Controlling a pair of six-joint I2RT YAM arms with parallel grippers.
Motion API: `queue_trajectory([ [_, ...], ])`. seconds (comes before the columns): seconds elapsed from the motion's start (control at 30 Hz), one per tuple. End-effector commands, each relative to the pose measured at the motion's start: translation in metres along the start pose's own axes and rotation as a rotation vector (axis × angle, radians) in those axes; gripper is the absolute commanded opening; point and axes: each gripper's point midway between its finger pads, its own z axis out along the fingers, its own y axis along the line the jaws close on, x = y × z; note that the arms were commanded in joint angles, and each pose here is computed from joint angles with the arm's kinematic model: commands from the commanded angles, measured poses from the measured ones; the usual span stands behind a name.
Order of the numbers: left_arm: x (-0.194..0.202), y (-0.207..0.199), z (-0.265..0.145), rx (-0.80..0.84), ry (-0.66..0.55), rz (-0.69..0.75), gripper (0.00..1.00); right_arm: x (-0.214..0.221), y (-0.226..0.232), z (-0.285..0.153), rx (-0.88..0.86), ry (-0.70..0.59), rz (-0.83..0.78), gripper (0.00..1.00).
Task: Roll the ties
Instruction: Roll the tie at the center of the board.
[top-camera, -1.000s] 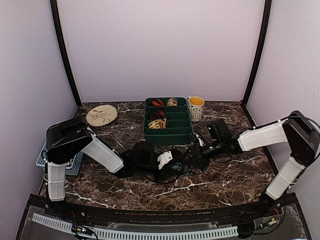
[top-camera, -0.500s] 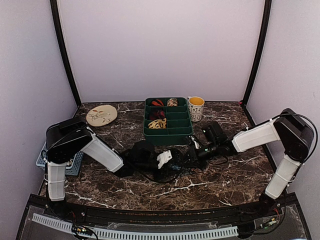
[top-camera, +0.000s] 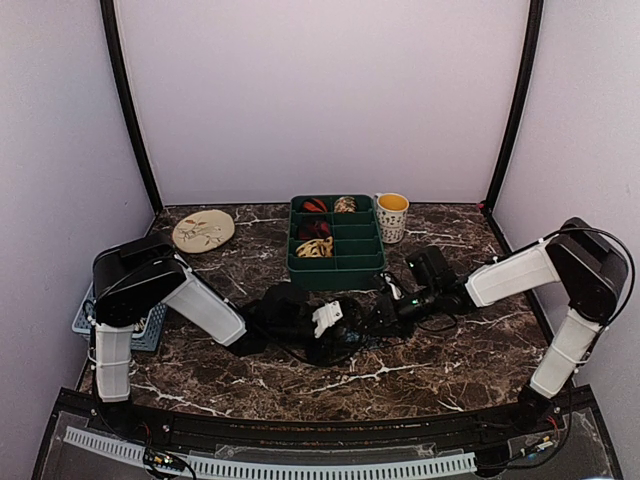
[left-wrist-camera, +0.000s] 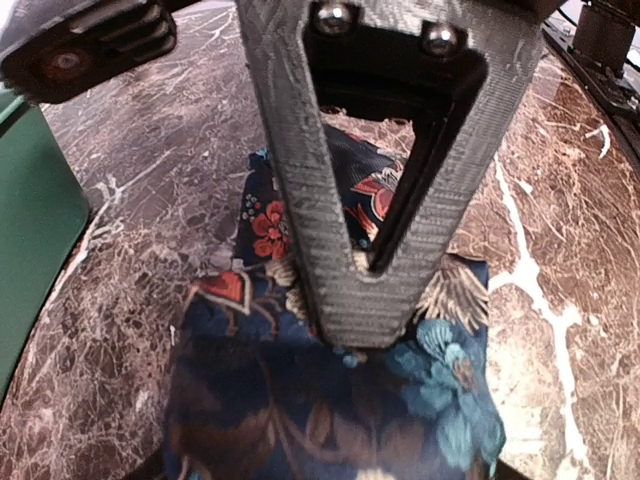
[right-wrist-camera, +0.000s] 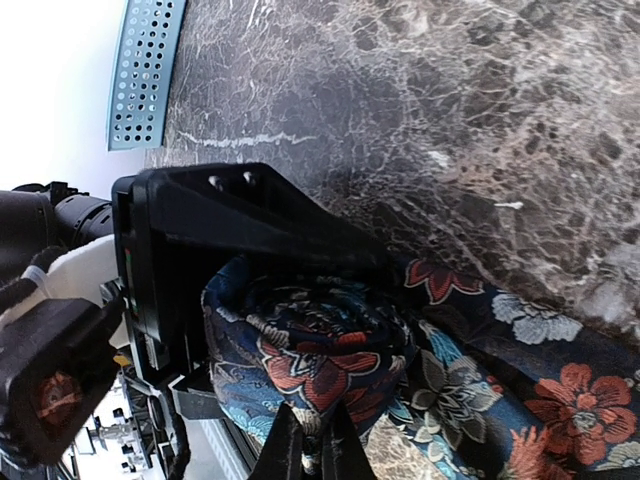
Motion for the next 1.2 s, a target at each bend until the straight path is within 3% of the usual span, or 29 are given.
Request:
queue_trajectory([
  [0.0,-0.008,0.003,-0.003,-0.02,-0.04,0.012,0.7,0.017,-0.035,-0.002,0.079,0.027,0.083,0.0],
  [0.43,-0.034,-0.007,0.003,0.064,-0.184,0.03,0.74,0.026,-0.068,-0.012,0.109,0.043,0.165,0.0],
  [0.97,-0.033,0.009,0.031,0.089,-0.207,-0.068,0.74,0.04,-0.103,-0.012,0.202,0.073,0.199,0.0],
  [1.1,-0.027,0.008,0.037,0.11,-0.191,-0.078,0.64,0.035,-0.097,-0.014,0.185,0.057,0.183,0.0],
  [1.13,-0.017,0.002,0.037,0.133,-0.147,-0.092,0.45,0.02,-0.079,-0.022,0.158,0.012,0.136,0.12],
  [1.17,-0.013,0.001,0.036,0.136,-0.134,-0.097,0.41,0.015,-0.072,-0.025,0.151,-0.001,0.121,0.18],
])
